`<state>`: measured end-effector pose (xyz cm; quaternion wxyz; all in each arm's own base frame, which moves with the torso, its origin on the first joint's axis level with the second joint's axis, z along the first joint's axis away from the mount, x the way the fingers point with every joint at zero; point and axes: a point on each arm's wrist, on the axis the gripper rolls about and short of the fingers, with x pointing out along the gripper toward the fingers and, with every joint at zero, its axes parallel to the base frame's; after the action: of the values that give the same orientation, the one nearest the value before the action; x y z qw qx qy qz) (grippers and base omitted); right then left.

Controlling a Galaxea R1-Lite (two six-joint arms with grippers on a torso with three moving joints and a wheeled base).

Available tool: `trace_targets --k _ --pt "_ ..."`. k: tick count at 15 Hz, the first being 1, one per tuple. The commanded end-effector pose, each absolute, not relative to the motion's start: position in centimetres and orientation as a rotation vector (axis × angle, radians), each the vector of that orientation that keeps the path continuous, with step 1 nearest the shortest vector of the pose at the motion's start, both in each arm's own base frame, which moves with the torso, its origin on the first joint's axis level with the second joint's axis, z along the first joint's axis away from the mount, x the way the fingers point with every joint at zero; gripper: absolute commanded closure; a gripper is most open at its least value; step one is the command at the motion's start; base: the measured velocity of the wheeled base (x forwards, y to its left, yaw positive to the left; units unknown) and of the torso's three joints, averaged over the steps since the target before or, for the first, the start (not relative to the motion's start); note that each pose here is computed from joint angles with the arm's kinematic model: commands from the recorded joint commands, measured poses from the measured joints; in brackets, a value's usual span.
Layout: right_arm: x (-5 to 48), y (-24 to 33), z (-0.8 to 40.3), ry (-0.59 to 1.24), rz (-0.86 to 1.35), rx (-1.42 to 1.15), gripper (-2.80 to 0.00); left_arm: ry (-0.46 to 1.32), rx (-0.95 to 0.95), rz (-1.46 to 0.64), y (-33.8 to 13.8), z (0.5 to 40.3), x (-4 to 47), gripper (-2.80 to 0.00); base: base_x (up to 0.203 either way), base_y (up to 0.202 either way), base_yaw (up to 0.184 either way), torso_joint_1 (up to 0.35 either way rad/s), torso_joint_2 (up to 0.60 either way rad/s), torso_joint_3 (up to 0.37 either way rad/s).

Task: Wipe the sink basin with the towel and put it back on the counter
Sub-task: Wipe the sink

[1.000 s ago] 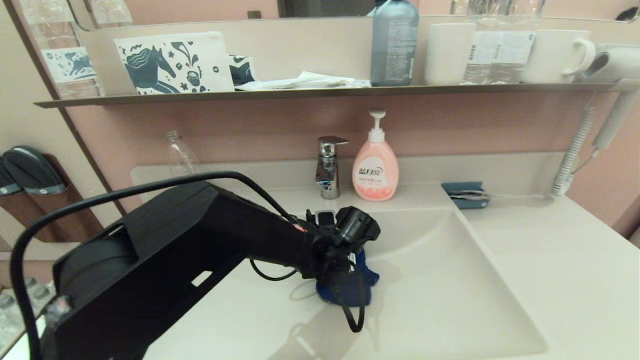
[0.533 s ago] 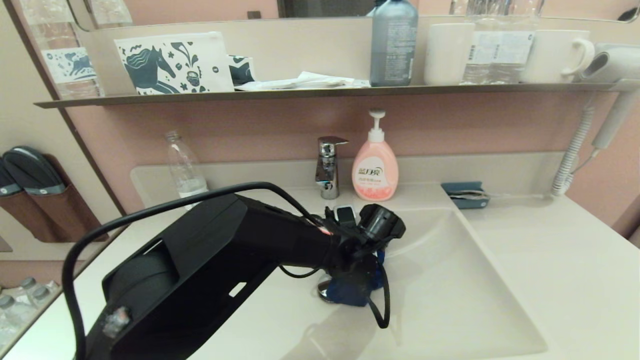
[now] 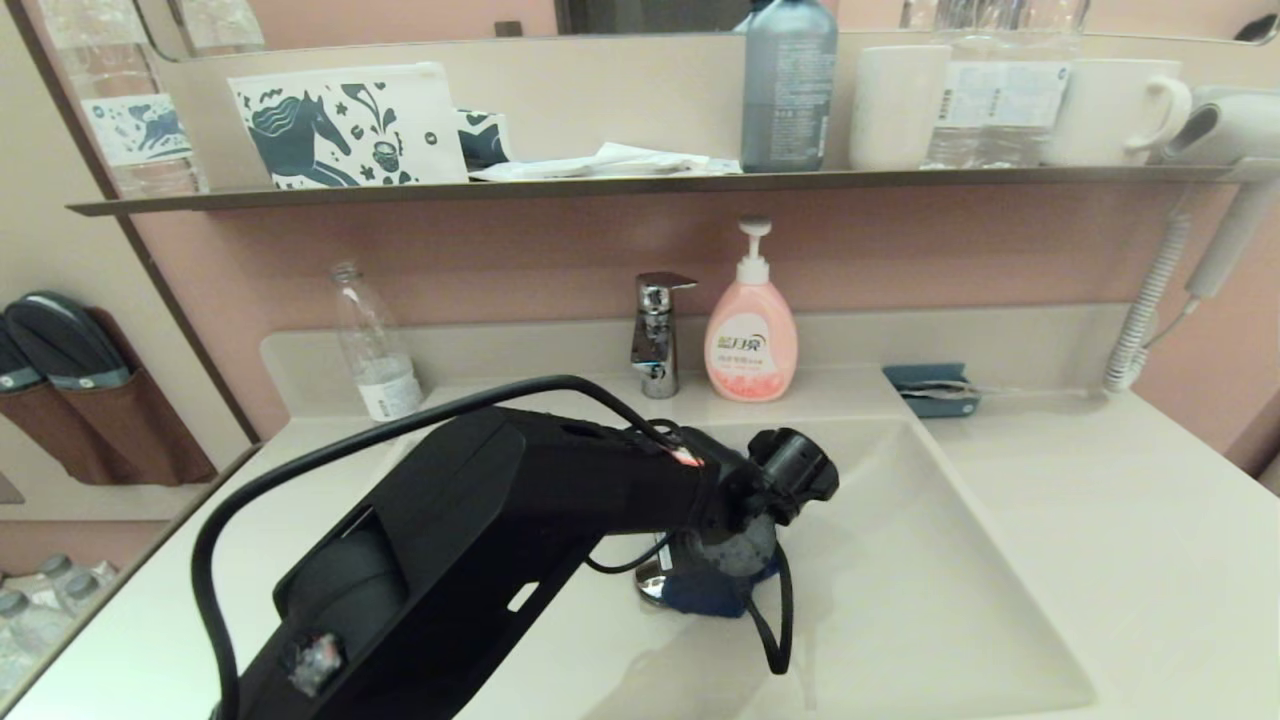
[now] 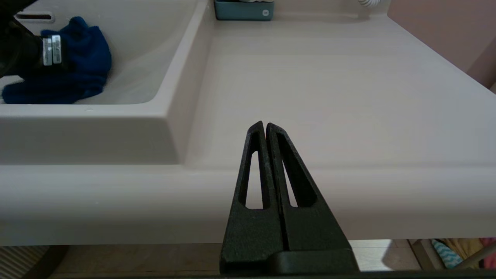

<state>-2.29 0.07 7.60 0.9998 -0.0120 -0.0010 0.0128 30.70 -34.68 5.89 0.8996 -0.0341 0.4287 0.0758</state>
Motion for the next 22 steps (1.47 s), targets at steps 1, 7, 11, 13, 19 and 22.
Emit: trace_targets --k 1,7,11,13,19,22 --pt "-2.3 0.1 7.6 -0.002 0.026 -0.025 0.00 0.999 0.010 0.160 -35.4 5.2 28.0 0.00 0.000 0.000 0.000 0.000 0.00 0.000" --pt "-2.3 0.1 7.6 -0.002 0.026 -0.025 0.00 1.138 0.104 0.121 -37.0 6.1 22.2 0.00 0.000 0.000 0.000 0.000 0.00 0.000" --pt "-2.3 0.1 7.6 -0.002 0.026 -0.025 0.00 1.207 0.163 0.226 -35.6 5.5 21.6 0.00 0.000 0.000 0.000 0.000 0.00 0.000" --pt "-2.3 0.1 7.6 -0.002 0.026 -0.025 0.00 1.236 0.186 0.267 -34.2 5.6 21.8 0.00 0.000 0.000 0.000 0.000 0.00 0.000" --pt "-2.3 0.1 7.6 -0.002 0.026 -0.025 0.00 1.306 0.272 0.330 -28.1 5.6 22.7 0.00 0.000 0.000 0.000 0.000 0.00 0.000" --pt "-2.3 0.1 7.6 -0.002 0.026 -0.025 0.00 1.333 0.311 0.327 -23.8 5.3 23.3 0.00 0.000 0.000 0.000 0.000 0.00 0.000"
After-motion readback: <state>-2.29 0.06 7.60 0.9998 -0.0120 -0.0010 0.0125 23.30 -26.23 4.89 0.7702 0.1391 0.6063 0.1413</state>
